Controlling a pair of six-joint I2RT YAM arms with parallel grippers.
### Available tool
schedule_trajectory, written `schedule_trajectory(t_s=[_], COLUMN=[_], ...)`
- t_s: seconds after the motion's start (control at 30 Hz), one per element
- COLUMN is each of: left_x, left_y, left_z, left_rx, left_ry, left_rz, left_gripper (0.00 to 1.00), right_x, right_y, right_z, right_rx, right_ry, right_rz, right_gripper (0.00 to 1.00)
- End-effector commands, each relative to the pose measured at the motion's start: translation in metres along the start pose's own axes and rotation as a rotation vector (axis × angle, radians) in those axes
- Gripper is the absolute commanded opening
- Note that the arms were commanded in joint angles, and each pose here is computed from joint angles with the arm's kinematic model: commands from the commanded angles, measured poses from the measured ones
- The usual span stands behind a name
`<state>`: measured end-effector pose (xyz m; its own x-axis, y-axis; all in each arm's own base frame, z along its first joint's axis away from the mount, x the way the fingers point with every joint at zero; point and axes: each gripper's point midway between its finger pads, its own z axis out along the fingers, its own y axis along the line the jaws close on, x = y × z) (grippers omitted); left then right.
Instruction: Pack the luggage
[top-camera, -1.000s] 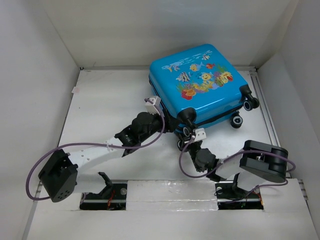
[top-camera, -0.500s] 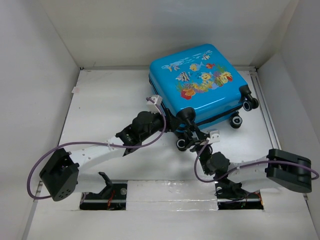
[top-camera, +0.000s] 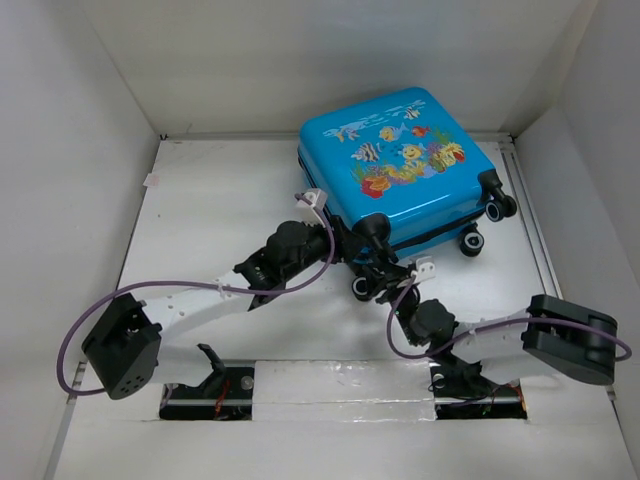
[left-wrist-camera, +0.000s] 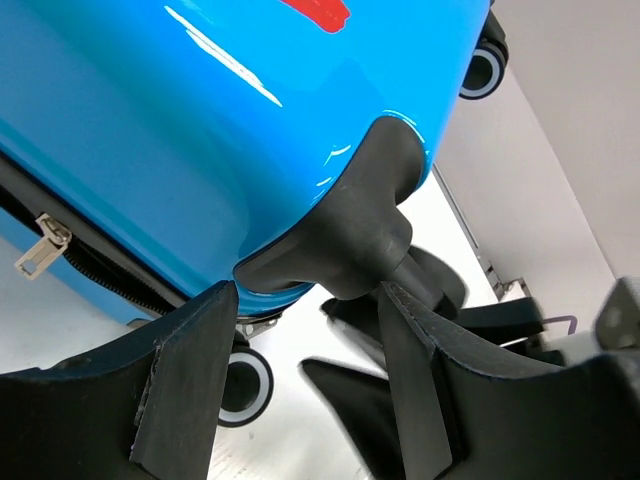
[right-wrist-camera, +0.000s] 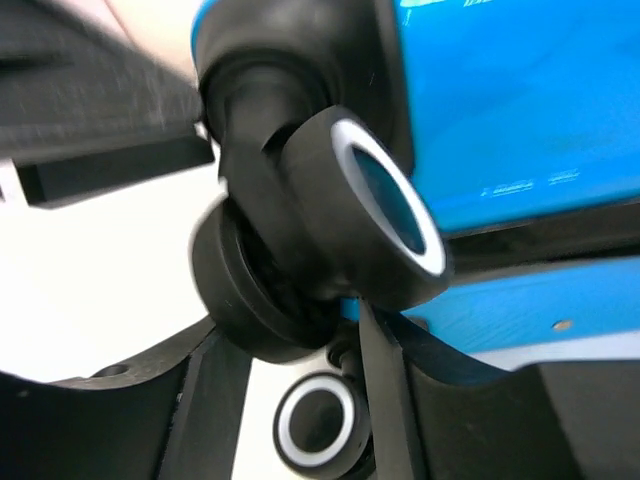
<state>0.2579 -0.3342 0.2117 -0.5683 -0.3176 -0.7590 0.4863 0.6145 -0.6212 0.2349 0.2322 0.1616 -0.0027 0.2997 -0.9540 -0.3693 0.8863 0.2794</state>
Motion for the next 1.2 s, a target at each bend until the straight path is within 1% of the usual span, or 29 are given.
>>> schedule_trajectory(t_s=[0.0, 0.13, 0.23, 0.27, 0.4, 0.53, 0.63, 0.67, 0.83, 0.93, 1.03, 1.1, 1.17], left_x=[-0.026, -0.03, -0.031, -0.031, -0.028, -0.028, -0.027, -0.027, -0.024, -0.02, -0.018, -0.021, -0.02], left_y=[-0.024, -0.027, -0.026, -0.026, -0.023, -0.023, -0.024, -0.024, -0.027, -0.026, -0.024, -0.027, -0.028], left_z=[0.004, 0.004, 0.004, 0.004, 0.007, 0.007, 0.006, 0.006, 0.006, 0.007, 0.009, 0.01, 0.009], left_rx=[0.069, 0.075, 0.068, 0.068, 0.061, 0.061, 0.068, 0.068, 0.085, 0.086, 0.08, 0.086, 0.093], left_ry=[-0.065, -0.072, -0.078, -0.078, -0.069, -0.069, -0.064, -0.064, -0.05, -0.037, -0.03, -0.037, -0.031], left_rz=[0.009, 0.008, 0.008, 0.008, 0.008, 0.008, 0.009, 0.009, 0.01, 0.01, 0.01, 0.01, 0.011], left_gripper=[0.53, 0.53, 0.53, 0.53, 0.52, 0.52, 0.52, 0.52, 0.51, 0.5, 0.5, 0.48, 0.48], right_x=[-0.016, -0.012, -0.015, -0.012, -0.02, -0.031, -0.031, -0.034, -0.033, -0.035, -0.041, -0.047, -0.053], right_y=[0.019, 0.012, 0.006, 0.004, 0.009, 0.012, 0.005, 0.005, 0.004, 0.009, 0.021, 0.024, 0.026], right_z=[0.005, 0.001, -0.004, -0.004, 0.01, 0.02, 0.028, 0.031, 0.037, 0.044, 0.047, 0.045, 0.044], right_rx=[-0.034, 0.026, 0.051, 0.054, 0.08, 0.056, 0.074, 0.073, 0.072, 0.064, 0.031, 0.023, 0.011], right_ry=[-0.058, -0.068, -0.098, -0.09, -0.114, -0.165, -0.183, -0.197, -0.231, -0.242, -0.258, -0.27, -0.281], right_rz=[0.11, 0.112, 0.162, 0.131, 0.059, 0.063, 0.051, 0.059, 0.074, 0.098, 0.115, 0.114, 0.123], right_gripper=[0.52, 0.54, 0.54, 0.54, 0.54, 0.52, 0.47, 0.47, 0.34, 0.2, 0.14, 0.13, 0.08])
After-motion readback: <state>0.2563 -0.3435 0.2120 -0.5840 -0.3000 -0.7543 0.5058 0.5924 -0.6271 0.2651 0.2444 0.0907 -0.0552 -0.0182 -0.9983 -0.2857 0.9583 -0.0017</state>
